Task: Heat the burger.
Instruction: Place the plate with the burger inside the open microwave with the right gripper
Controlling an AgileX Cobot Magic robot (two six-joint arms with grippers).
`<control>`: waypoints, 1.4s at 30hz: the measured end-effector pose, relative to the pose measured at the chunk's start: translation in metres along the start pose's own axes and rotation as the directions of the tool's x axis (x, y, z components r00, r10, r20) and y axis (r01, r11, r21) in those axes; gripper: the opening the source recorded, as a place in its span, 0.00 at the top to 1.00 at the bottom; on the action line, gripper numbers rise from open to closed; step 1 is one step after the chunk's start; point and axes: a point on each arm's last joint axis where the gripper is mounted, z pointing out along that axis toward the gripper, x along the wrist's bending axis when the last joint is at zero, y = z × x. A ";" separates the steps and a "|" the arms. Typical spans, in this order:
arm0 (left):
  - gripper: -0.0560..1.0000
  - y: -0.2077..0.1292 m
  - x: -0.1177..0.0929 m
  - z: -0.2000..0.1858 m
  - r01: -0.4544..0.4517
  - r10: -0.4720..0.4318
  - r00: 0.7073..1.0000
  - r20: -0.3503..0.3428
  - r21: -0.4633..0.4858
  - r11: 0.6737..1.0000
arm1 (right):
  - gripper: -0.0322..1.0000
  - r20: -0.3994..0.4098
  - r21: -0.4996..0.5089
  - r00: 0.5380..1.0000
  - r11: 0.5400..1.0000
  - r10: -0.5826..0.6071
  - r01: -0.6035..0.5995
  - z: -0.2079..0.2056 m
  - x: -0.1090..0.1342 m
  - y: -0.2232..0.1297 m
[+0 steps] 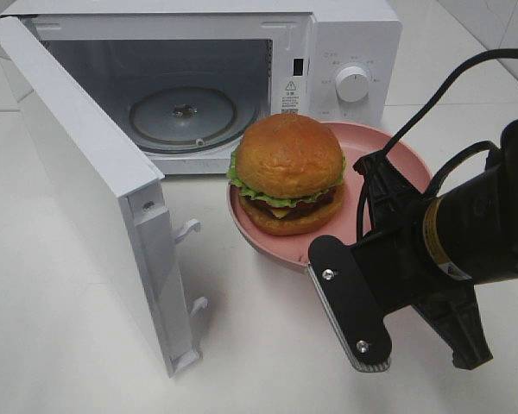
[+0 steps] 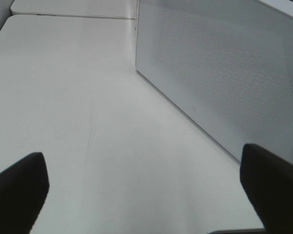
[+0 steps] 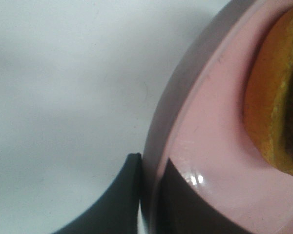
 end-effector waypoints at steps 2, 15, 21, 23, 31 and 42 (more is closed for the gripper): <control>0.01 0.000 0.000 0.000 0.000 0.000 1.000 0.000 0.000 1.000 | 0.91 0.017 -0.019 1.000 1.000 -0.023 0.024 0.002 -0.005 -0.005; 0.01 0.000 0.000 0.000 0.000 0.000 1.000 0.000 0.000 1.000 | 0.91 0.033 -0.088 0.996 0.992 -0.084 0.087 0.011 -0.017 -0.030; 0.01 0.000 0.000 0.000 0.000 0.000 1.000 0.000 0.000 1.000 | 0.91 0.046 -0.112 0.992 0.986 -0.115 0.120 0.013 -0.020 -0.040; 0.01 0.000 0.000 0.000 0.000 0.000 1.000 0.000 0.000 1.000 | 0.91 0.050 -0.120 0.986 0.980 -0.156 0.161 0.014 -0.022 -0.046; 0.01 0.000 0.000 0.000 0.000 0.000 1.000 0.000 0.000 1.000 | 0.91 0.068 -0.166 0.971 0.957 -0.230 0.238 0.014 -0.023 -0.050; 0.01 0.000 0.000 0.000 0.000 0.000 1.000 0.000 0.000 1.000 | 0.91 0.083 -0.176 0.959 0.943 -0.273 0.283 0.014 -0.024 -0.049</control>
